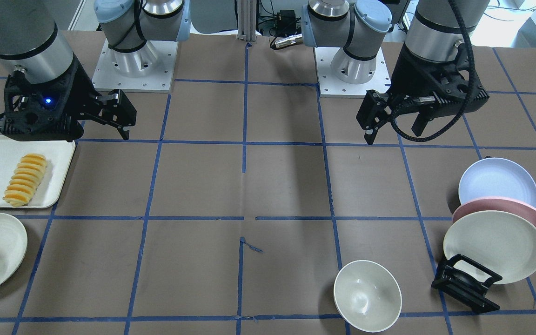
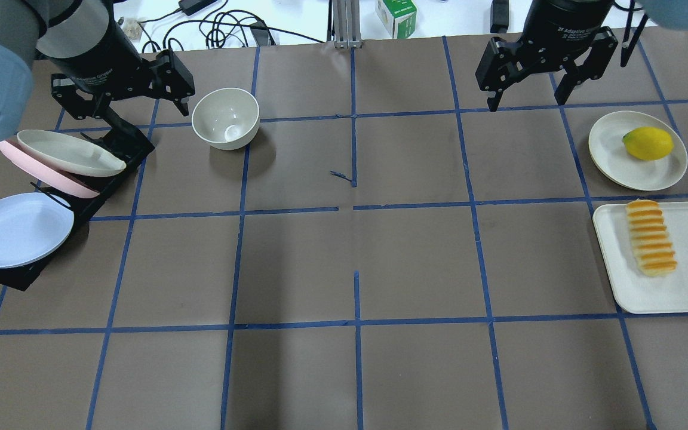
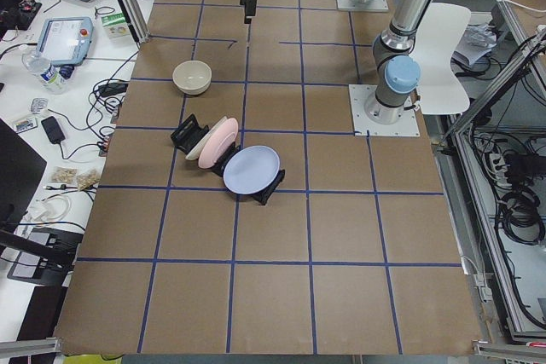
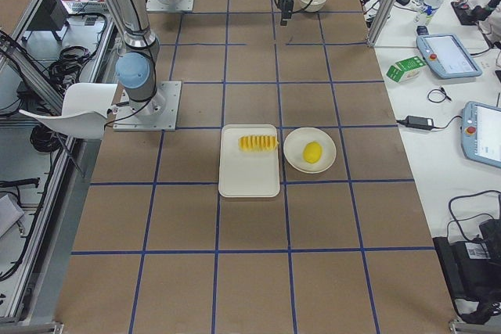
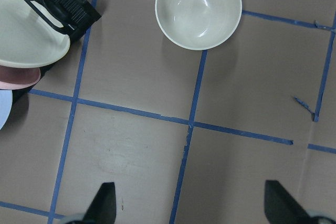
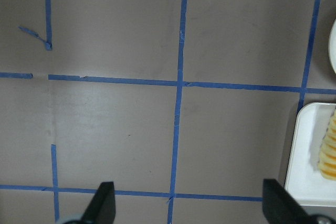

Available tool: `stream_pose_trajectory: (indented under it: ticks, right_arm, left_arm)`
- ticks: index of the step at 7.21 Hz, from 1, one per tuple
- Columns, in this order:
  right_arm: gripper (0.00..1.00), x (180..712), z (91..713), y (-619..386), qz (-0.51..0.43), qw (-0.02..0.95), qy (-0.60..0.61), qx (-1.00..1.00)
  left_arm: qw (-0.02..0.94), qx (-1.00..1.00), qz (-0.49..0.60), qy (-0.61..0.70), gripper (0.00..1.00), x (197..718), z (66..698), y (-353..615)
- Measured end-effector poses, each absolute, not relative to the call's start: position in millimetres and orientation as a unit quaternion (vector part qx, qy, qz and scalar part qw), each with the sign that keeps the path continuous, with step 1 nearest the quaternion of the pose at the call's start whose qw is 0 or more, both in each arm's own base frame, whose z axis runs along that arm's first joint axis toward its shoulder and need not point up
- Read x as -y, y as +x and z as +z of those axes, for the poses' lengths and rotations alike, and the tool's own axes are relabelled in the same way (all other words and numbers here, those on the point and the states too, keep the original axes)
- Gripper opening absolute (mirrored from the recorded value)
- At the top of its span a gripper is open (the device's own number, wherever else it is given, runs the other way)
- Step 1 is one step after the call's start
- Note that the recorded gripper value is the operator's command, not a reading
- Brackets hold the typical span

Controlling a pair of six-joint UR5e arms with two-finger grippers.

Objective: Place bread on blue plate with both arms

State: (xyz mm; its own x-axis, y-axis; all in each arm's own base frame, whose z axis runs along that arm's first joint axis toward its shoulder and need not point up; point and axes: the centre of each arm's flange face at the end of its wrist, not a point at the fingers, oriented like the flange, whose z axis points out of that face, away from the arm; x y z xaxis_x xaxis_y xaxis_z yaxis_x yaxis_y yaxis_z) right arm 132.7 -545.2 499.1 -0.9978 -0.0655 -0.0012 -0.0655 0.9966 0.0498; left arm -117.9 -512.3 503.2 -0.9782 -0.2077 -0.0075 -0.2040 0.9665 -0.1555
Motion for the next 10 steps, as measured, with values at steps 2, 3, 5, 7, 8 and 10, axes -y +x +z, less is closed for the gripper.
stream_pose_trajectory:
  ticks: [2,3,5,7,8,10]
  right_arm:
    - [1.0,543.4,500.3,133.0,-0.024,0.001,0.035,0.999]
    - [1.0,542.6,499.1,133.1,-0.025,0.0,0.036,0.999]
    - [1.0,541.8,494.8,132.9,-0.028,0.0,0.038,0.999]
    - [1.0,543.9,489.4,119.4,-0.034,0.01,0.041,0.999]
    - [1.0,547.4,485.2,93.4,-0.04,0.015,0.044,0.998]
    - [1.0,548.6,455.7,20.3,-0.067,0.016,0.027,0.997]
  left_arm:
    - [0.012,-0.991,-0.077,-0.105,1.0,512.6,502.7,-117.8]
    - [0.012,-0.991,-0.077,-0.105,1.0,512.5,502.8,-117.8]
    - [0.012,-0.992,-0.077,-0.103,1.0,512.0,503.3,-117.9]
    - [0.012,-0.992,-0.077,-0.103,1.0,511.0,503.9,-118.0]
    - [0.012,-0.991,-0.077,-0.104,1.0,510.6,504.2,-118.0]
    - [0.014,-0.991,-0.078,-0.104,1.0,508.9,504.8,-118.0]
